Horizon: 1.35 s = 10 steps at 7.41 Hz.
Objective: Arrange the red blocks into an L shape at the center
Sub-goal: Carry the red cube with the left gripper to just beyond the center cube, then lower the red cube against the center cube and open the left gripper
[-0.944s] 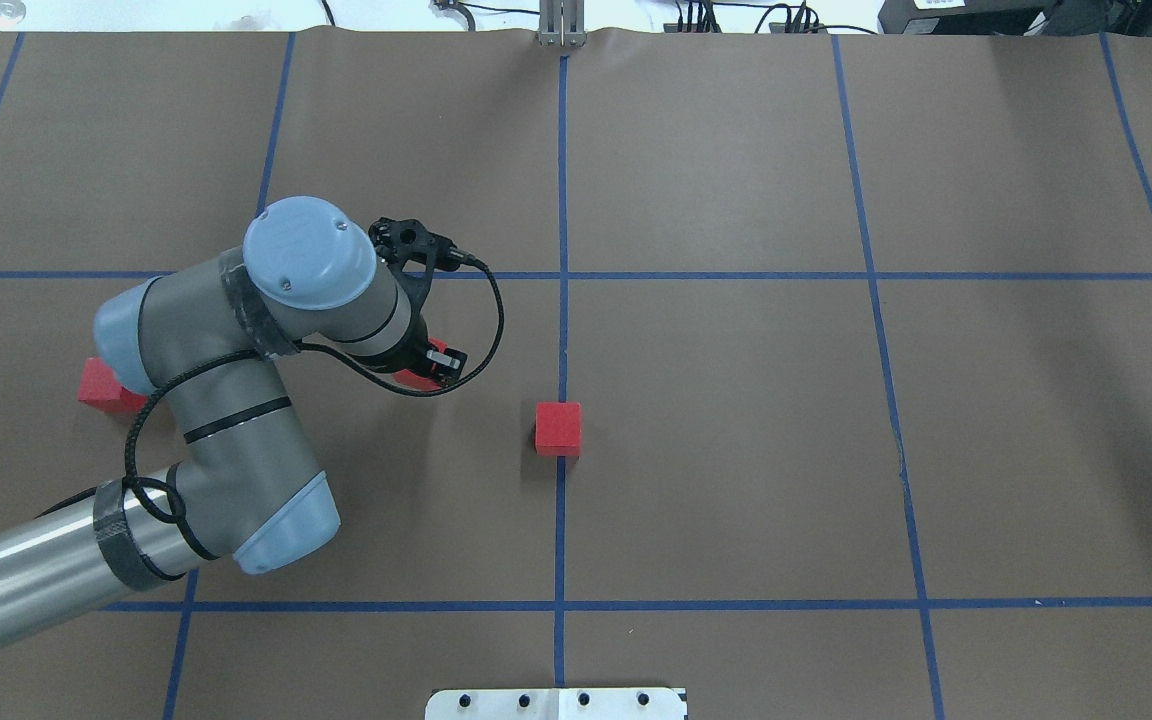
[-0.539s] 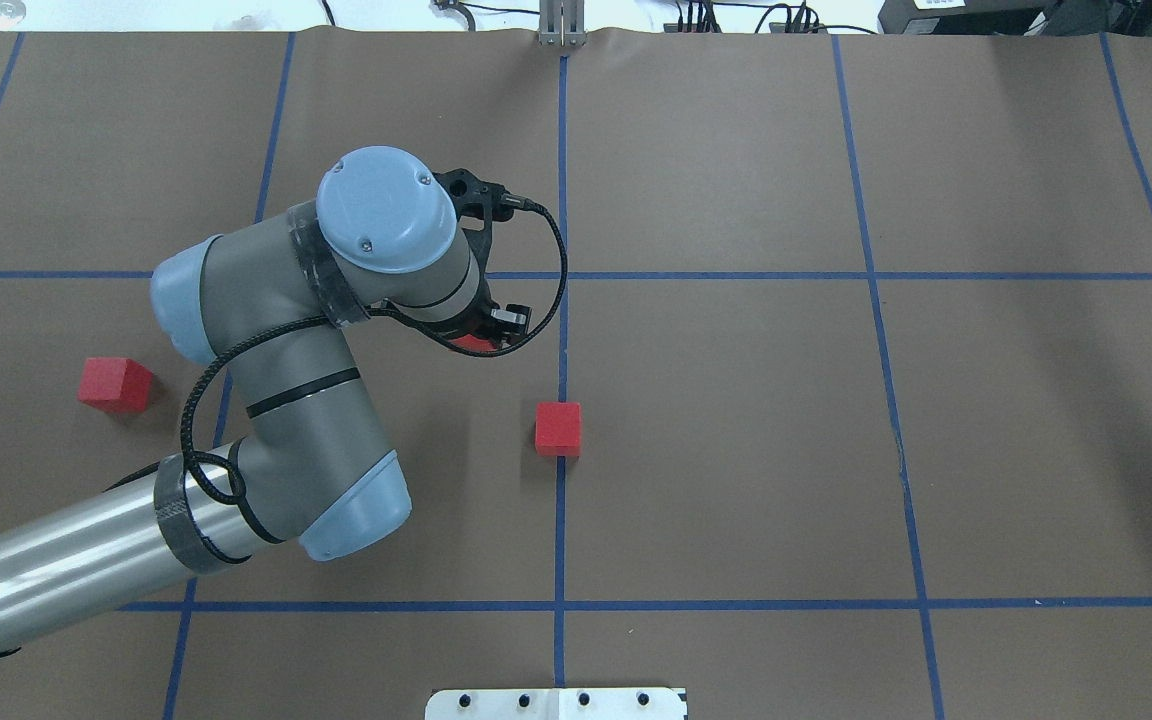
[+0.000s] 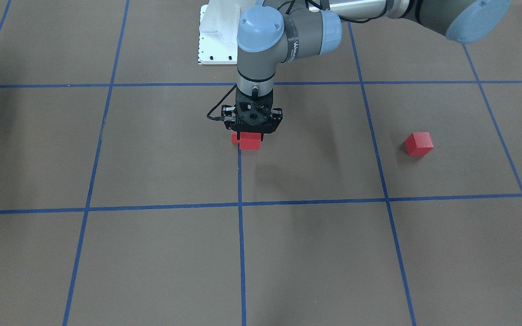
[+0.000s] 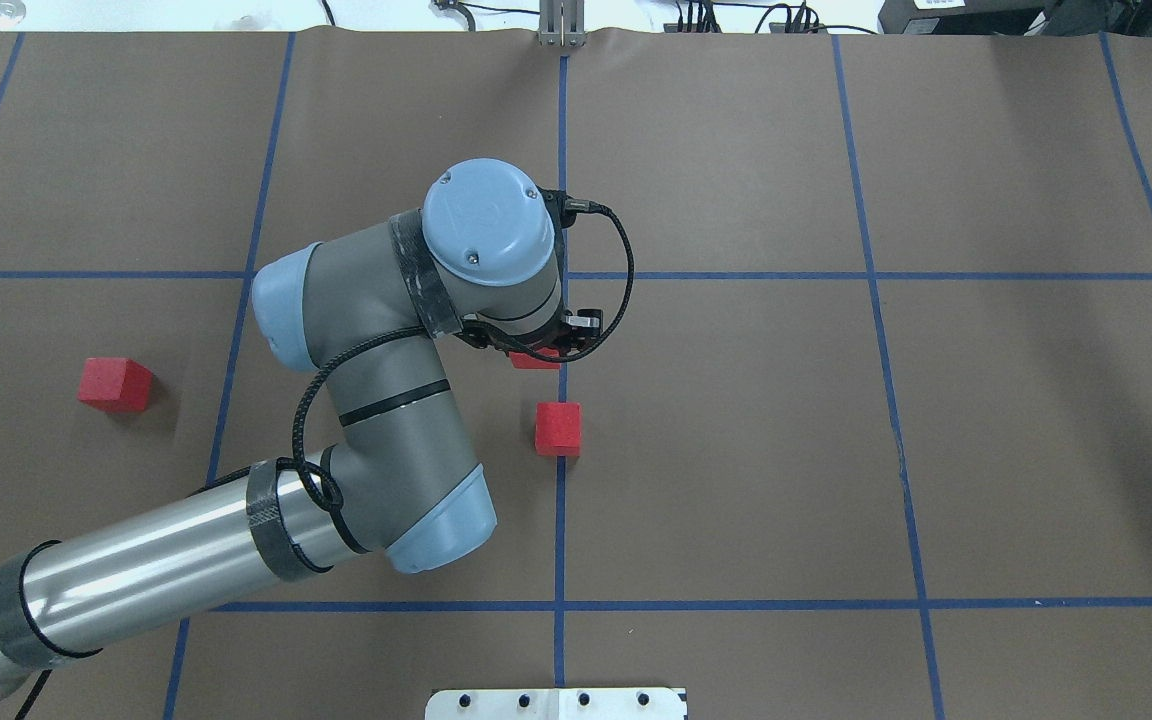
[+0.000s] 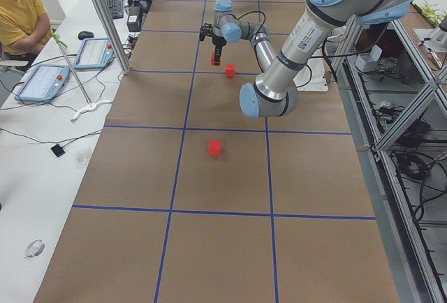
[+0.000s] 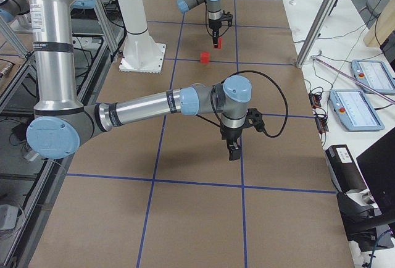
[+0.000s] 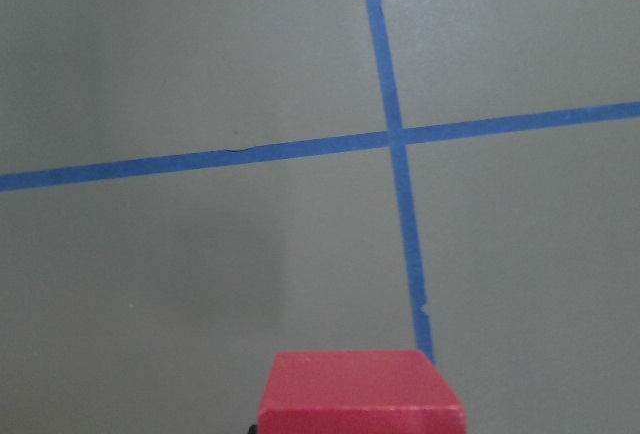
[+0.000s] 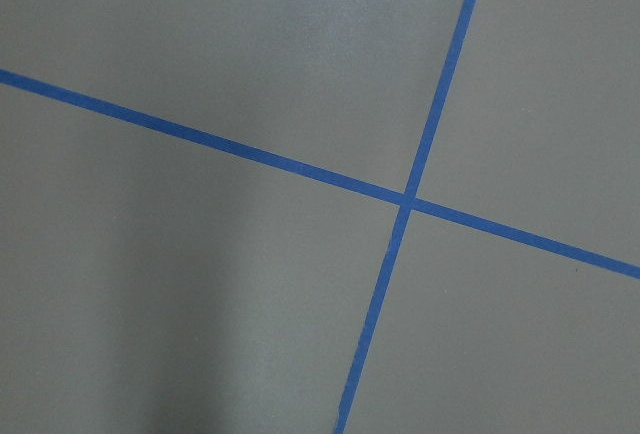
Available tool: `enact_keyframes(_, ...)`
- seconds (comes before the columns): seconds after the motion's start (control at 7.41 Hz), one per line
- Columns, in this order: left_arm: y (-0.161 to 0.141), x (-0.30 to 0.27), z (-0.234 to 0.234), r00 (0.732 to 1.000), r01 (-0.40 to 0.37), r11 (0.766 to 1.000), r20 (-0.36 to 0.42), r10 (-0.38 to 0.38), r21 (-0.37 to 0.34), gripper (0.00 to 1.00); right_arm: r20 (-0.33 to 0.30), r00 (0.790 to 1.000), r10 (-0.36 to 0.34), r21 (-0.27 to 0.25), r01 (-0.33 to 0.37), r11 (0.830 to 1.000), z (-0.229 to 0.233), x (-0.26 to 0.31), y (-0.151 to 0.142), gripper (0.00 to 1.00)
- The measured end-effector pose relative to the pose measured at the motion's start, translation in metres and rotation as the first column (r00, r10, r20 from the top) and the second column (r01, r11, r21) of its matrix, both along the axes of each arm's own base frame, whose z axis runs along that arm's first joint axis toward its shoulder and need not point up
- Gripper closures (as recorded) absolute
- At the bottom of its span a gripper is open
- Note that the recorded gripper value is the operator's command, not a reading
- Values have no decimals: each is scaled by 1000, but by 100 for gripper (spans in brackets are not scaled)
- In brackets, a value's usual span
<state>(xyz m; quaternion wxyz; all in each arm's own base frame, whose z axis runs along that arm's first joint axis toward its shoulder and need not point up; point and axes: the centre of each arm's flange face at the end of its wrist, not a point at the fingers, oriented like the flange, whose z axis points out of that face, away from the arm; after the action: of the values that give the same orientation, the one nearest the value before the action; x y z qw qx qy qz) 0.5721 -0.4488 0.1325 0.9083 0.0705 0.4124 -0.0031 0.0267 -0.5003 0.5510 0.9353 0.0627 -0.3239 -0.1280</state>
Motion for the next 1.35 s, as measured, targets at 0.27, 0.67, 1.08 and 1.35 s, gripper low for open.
enact_keyframes(0.27,0,25,3,1000,1,999,31,0,-33,100,0,1000,-1,-1,1,1000,0,0,0,0)
enact_keyframes(0.67,-7,48,6,998,2,999,69,1,-52,100,0,1000,-1,-1,1,1000,0,-1,0,0)
enact_keyframes(1.08,-8,59,1,997,-3,998,78,7,-55,100,0,1000,-1,-1,1,1000,1,-1,0,0)
enact_keyframes(1.35,-8,62,5,996,-5,998,84,10,-57,100,0,1000,-1,-2,1,1000,1,-1,0,0)
